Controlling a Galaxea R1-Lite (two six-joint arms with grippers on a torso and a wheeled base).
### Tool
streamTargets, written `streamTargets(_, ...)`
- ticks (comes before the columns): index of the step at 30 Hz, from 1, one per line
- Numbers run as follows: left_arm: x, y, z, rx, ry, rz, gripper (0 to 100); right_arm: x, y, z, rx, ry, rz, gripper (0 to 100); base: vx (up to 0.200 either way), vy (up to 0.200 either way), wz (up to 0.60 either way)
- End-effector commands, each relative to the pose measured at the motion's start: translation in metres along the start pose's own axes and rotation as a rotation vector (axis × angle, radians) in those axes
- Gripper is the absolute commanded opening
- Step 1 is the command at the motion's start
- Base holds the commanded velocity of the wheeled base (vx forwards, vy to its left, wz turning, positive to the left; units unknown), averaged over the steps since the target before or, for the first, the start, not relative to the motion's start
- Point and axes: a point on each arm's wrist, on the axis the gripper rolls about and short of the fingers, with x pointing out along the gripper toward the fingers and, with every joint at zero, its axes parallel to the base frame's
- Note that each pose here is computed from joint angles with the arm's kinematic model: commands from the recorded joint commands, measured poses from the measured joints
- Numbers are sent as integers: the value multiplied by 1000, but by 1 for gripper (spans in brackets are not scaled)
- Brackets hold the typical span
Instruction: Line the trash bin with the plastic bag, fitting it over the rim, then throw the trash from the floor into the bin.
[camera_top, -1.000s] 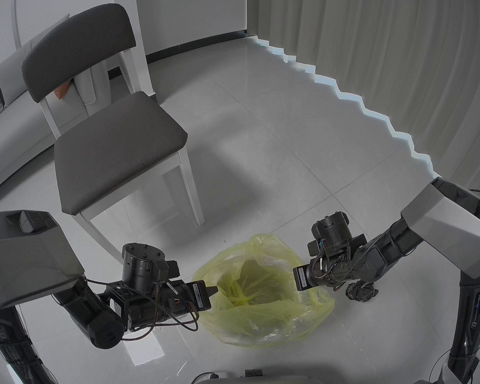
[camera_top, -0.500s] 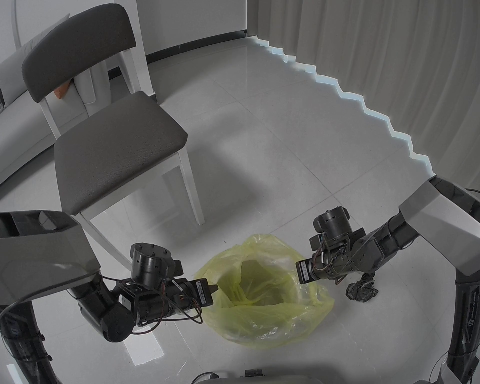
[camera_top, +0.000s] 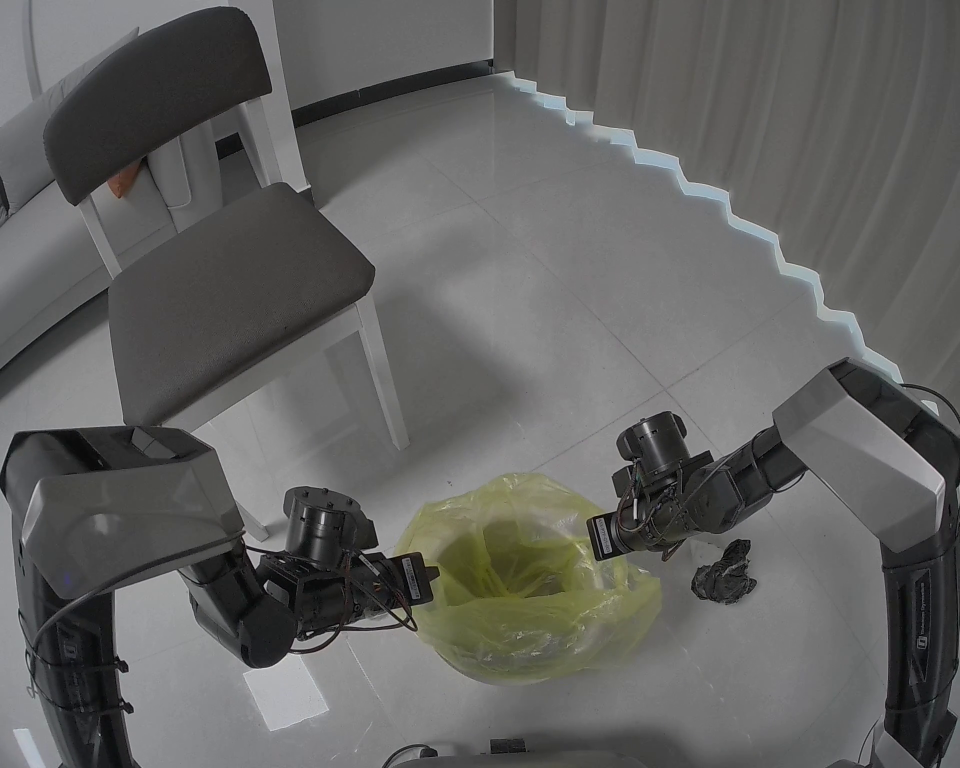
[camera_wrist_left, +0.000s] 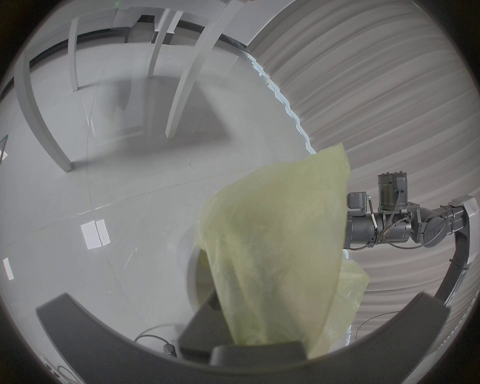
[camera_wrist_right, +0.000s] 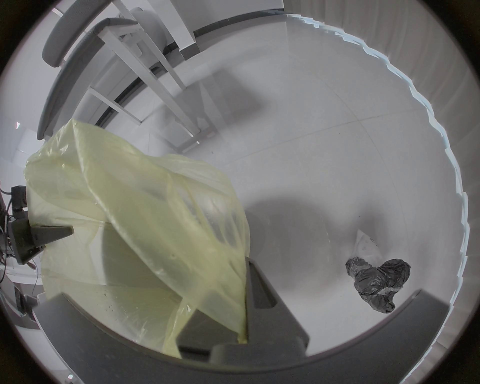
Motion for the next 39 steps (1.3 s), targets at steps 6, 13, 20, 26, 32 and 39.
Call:
streamTargets(6, -2, 7, -4, -11, 8, 19, 0, 10, 0, -6, 2, 19, -1, 0, 0, 0, 0)
streamTargets(13, 0, 6, 9, -11, -36, 7, 0, 7, -5, -2, 9, 7, -6, 100, 0, 0, 0)
streamTargets(20, 0, 7, 6, -11, -30, 15, 0, -35, -20, 5, -15, -35, -29, 100, 0, 0, 0)
streamTargets(26, -2, 4, 9, -8, -46, 8, 0, -86, -14, 7, -47, -103, -20, 100, 0, 0, 0)
streamTargets(32, -11, 3, 8, -6, -51, 10, 0, -118, 21, 2, -115, -144, 41, 100, 0, 0, 0)
streamTargets(39, -17, 4, 7, -10, -56, 23, 0, -121, 76, -32, -252, -73, 131, 100, 0, 0, 0)
